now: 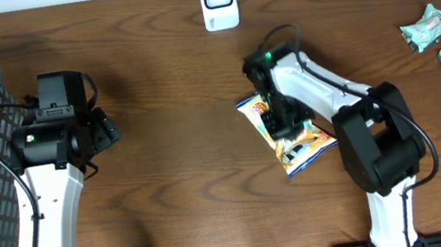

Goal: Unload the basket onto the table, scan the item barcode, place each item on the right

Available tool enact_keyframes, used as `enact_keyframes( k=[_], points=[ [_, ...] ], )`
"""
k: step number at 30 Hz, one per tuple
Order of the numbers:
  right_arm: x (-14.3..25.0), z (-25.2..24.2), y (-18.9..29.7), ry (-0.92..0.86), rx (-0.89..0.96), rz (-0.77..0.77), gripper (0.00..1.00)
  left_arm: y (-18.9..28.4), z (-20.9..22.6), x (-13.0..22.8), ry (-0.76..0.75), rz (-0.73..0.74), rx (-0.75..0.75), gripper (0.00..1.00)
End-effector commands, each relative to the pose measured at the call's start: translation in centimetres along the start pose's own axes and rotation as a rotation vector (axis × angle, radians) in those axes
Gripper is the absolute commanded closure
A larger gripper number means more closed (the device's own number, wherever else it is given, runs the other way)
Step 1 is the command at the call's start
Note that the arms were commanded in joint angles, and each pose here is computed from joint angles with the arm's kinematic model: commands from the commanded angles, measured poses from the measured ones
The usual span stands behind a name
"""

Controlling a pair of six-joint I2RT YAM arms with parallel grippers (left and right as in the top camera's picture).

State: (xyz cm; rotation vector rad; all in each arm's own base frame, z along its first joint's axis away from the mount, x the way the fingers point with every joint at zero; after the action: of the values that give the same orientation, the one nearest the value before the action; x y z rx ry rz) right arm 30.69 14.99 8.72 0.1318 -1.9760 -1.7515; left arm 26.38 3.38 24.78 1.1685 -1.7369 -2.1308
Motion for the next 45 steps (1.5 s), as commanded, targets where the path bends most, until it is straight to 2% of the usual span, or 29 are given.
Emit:
enact_keyframes(
  k=[1, 2, 6, 13, 17, 18, 23, 27, 29, 36, 38, 42, 45],
  points=[
    [-1.8, -0.2, 4.2, -0.004, -0.005, -0.116, 0.99, 0.0, 0.3, -0.2, -0.005, -0.011, -0.019, 0.02],
    [-2.6, -0.2, 5.9, -0.004, -0.007, -0.176, 0.88, 0.0, 0.3, -0.2, -0.006, -0.011, -0.020, 0.02],
    [-3.6, -0.2, 7.3, -0.006, -0.010, -0.245, 0.82, 0.0, 0.3, -0.2, -0.006, -0.011, -0.019, 0.02],
    [-3.9, -0.4, 5.3, -0.014, 0.020, -0.231, 0.81, 0.0, 0.3, -0.2, -0.006, -0.011, -0.019, 0.02],
    [-4.2, -0.3, 2.1, -0.020, 0.020, -0.224, 0.77, 0.0, 0.3, -0.2, -0.006, -0.011, -0.019, 0.02],
    [-4.2, -0.3, 1.2, -0.020, 0.020, -0.224, 0.73, 0.0, 0.3, -0.2, -0.006, -0.011, -0.019, 0.02],
    [-4.8, -0.1, -2.2, -0.033, 0.016, -0.267, 0.74, 0.0, 0.3, -0.2, -0.005, -0.011, -0.019, 0.02],
    [-5.2, -0.3, -0.8, -0.050, 0.013, -0.287, 0.75, 0.0, 0.3, -0.2, -0.006, -0.011, -0.019, 0.02],
    [-5.3, -0.7, 1.5, -0.058, 0.011, -0.285, 0.72, 0.0, 0.3, -0.2, -0.006, -0.011, -0.019, 0.02],
    [-2.4, -0.5, 6.4, -0.015, 0.019, -0.167, 0.56, 0.0, 0.3, -0.2, -0.006, -0.011, -0.019, 0.02],
    [-1.2, -0.1, 6.4, 0.001, 0.026, -0.107, 0.51, 0.0, 0.3, -0.2, -0.006, -0.011, -0.019, 0.02],
    [0.9, 0.0, 4.9, 0.026, 0.086, 0.019, 0.52, 0.0, 0.3, -0.2, -0.006, -0.011, -0.020, 0.02],
    [1.2, 0.1, 2.6, 0.021, 0.090, 0.054, 0.51, 0.0, 0.3, -0.2, -0.006, -0.011, -0.019, 0.02]
  ],
)
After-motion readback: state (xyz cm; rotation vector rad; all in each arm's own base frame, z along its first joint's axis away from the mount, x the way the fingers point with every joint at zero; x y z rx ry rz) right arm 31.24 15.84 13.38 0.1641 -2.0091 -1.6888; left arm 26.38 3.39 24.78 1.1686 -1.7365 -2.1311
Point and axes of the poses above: each gripper's point midway between its finger pads, its own y axis back along the fingers, its own z axis along the line the jaws close on, x = y × z, the point moved 6 cm from there along y, back along the fingers, and after that the axes turned 12 degrees about y, right-handed, at the moved point
